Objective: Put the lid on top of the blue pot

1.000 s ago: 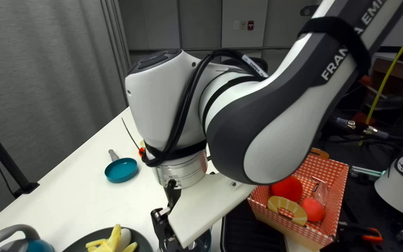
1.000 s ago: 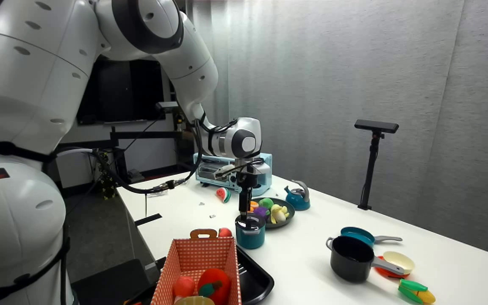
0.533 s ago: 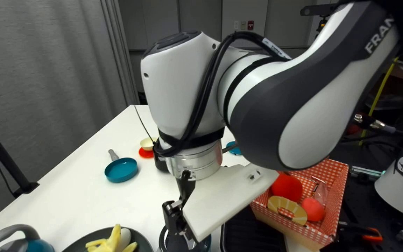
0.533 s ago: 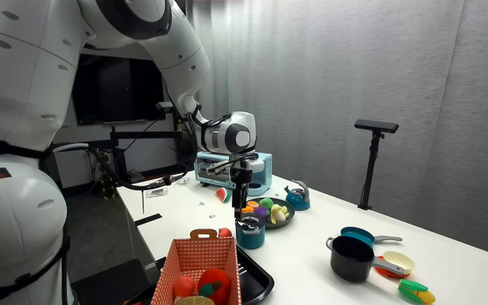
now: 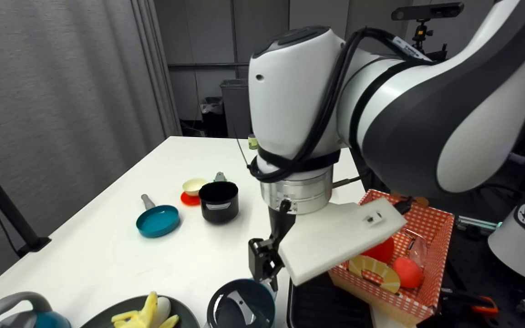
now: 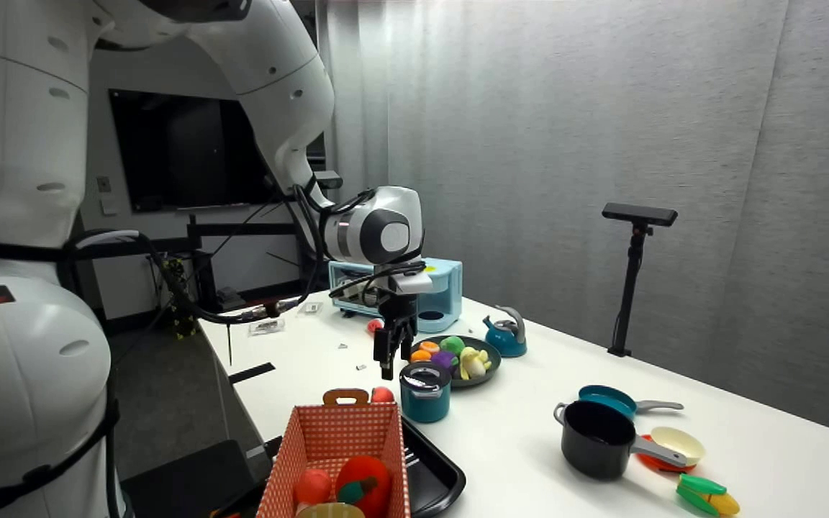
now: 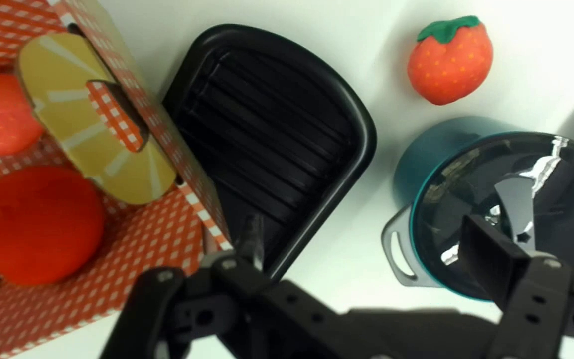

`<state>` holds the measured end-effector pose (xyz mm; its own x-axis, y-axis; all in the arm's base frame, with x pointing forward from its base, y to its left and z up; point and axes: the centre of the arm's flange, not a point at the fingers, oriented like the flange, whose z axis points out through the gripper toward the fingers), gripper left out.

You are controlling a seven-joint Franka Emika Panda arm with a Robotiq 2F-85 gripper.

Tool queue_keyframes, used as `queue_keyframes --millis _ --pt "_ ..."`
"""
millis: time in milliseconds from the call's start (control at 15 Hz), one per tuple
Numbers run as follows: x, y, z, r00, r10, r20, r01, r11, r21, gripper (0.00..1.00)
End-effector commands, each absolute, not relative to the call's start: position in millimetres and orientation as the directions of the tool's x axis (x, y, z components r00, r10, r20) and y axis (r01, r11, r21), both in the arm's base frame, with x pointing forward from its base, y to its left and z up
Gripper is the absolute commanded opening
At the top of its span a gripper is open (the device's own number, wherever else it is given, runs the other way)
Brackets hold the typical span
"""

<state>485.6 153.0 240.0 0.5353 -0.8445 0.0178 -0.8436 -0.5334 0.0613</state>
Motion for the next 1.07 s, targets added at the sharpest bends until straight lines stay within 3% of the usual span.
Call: queue_keyframes --millis 0,467,1000 --pt "447 127 256 0.458 -0.887 0.049 -0.889 -0.458 0.010 1.00" --pt "428 92 274 0.393 -0.917 0.058 -0.919 -0.395 -0.017 1.00" --pt "420 57 319 0.240 -0.967 0.086 -0.942 -0.254 -0.219 1.00"
